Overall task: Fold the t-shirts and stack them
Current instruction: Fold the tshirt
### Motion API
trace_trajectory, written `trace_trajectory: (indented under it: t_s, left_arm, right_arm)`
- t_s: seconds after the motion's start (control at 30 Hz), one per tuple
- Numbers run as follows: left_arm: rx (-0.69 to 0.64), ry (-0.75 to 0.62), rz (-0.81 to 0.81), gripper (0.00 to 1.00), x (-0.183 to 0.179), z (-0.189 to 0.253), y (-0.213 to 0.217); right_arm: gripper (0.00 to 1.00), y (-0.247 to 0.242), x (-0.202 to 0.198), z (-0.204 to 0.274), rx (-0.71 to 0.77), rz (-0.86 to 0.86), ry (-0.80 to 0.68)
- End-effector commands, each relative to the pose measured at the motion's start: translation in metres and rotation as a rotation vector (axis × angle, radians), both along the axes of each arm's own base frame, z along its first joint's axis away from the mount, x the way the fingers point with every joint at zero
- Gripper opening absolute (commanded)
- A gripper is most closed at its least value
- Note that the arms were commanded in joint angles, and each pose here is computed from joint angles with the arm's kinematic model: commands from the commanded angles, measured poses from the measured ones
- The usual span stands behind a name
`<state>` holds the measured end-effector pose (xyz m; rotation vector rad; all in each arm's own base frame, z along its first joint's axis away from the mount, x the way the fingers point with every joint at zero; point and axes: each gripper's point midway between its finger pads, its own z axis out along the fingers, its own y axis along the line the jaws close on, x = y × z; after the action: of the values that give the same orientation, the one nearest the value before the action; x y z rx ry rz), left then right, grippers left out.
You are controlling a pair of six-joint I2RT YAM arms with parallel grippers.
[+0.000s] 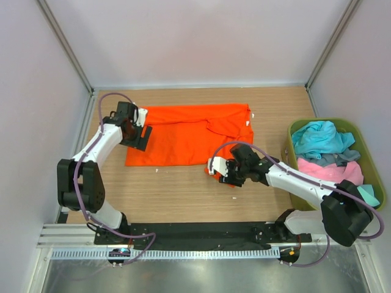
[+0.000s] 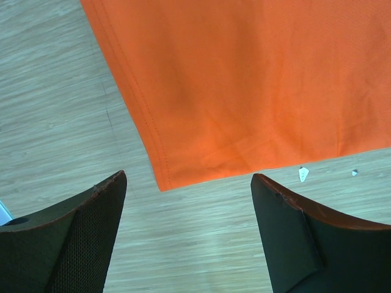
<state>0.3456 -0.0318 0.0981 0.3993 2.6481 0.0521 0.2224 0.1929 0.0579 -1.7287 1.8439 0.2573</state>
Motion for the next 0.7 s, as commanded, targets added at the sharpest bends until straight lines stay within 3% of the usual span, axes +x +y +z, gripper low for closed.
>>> trace_trajectory:
  t_s: [0.0, 0.23, 0.67]
  left_arm:
    - [-0.014, -0.06, 0.017, 0.83, 0.009, 0.011, -0.001]
    - [-0.001, -0.051, 0.028, 0.83, 0.013, 0.009, 0.002]
    - [-0.002, -0.048, 0.046, 0.83, 0.016, 0.011, 0.002]
  right_arm:
    - [0.49, 0.001, -0.01, 0.004, -0.012, 0.041, -0.003]
    - [0.48, -0.005, -0.028, -0.017, -0.095, 0.07, 0.062]
    - [0.47, -0.014, -0.023, -0.037, -0.142, 0.039, 0.037]
